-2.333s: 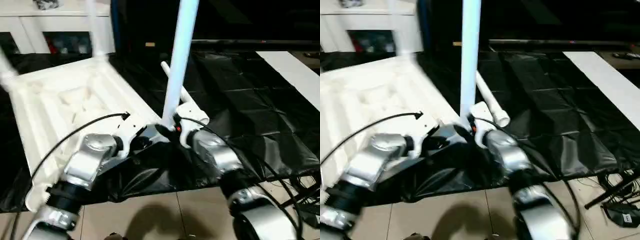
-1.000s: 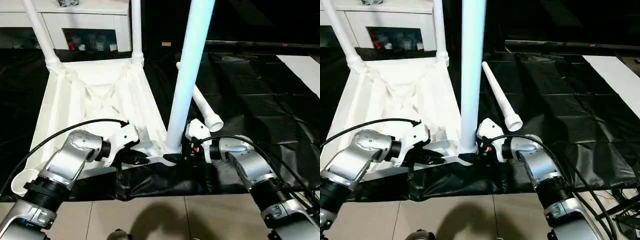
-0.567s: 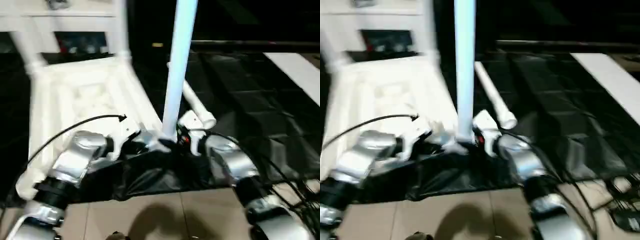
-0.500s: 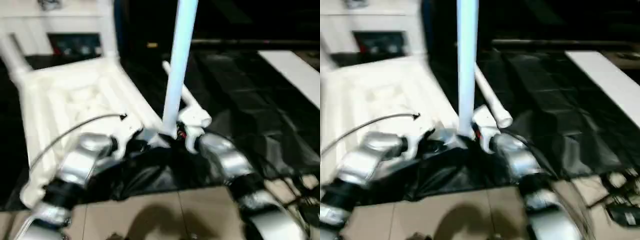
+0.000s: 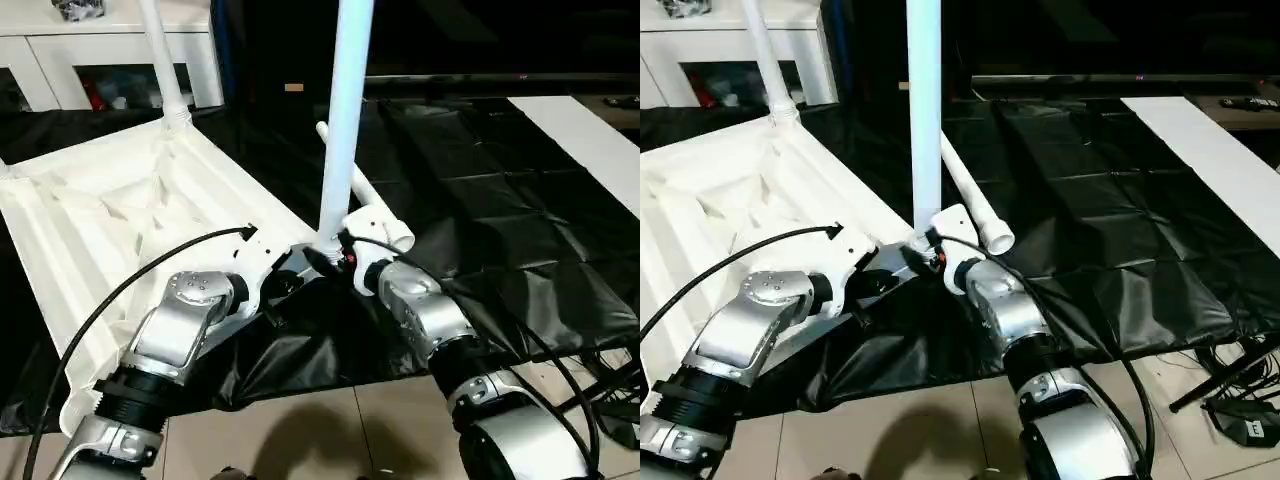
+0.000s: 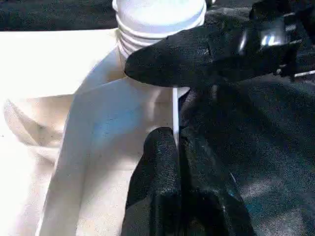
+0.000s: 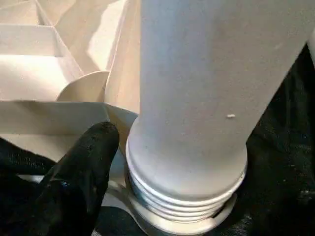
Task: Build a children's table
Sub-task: Rotate leg to tighten
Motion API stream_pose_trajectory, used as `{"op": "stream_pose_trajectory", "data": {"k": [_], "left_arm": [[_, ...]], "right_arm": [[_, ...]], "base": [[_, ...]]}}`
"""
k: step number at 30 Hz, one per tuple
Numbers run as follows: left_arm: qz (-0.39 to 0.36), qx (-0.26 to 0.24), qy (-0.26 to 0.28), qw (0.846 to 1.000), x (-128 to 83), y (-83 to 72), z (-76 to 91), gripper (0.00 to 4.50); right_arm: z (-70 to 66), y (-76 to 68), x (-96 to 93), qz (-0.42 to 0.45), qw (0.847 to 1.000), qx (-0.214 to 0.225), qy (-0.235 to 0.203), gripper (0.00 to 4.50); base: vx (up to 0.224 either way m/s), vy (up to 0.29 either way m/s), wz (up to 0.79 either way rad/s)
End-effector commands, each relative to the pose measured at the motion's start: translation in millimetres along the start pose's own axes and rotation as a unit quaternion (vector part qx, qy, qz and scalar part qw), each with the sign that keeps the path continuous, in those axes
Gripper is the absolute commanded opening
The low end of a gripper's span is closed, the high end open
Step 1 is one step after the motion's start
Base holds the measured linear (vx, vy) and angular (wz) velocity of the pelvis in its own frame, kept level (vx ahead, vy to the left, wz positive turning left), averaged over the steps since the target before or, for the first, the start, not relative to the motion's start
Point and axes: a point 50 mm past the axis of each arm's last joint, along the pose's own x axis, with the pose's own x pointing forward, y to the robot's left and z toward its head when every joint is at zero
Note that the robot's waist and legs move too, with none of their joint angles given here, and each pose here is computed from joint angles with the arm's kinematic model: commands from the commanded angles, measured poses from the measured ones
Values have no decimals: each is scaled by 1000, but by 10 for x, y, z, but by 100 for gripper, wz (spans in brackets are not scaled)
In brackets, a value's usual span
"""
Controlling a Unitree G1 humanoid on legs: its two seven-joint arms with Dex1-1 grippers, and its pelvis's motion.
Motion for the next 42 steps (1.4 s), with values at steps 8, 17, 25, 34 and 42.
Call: {"op": "stream_pose_trajectory", "data": {"k": [8, 17, 25, 34, 42], "left_arm": [[23, 17, -13, 1000, -21, 128, 40, 0], [90, 41, -41, 994, -25, 190, 72, 0], [104, 18, -64, 992, -95, 167, 80, 0], [114, 12, -51, 992, -145, 180, 11, 0], [113, 12, -47, 992, -163, 171, -3, 0]], "right_arm": [[125, -72, -636, 76, 994, -20, -73, 372], [-21, -209, -854, -47, 997, 37, -47, 372], [-46, -5, -771, -22, 998, 42, -37, 372], [-48, 76, -724, 8, 999, 26, -23, 372], [-53, 98, -718, 23, 1000, 11, -16, 372]], "base": [[0, 0, 0], [0, 0, 0], [0, 0, 0], [30, 1, 25], [133, 2, 48]]}}
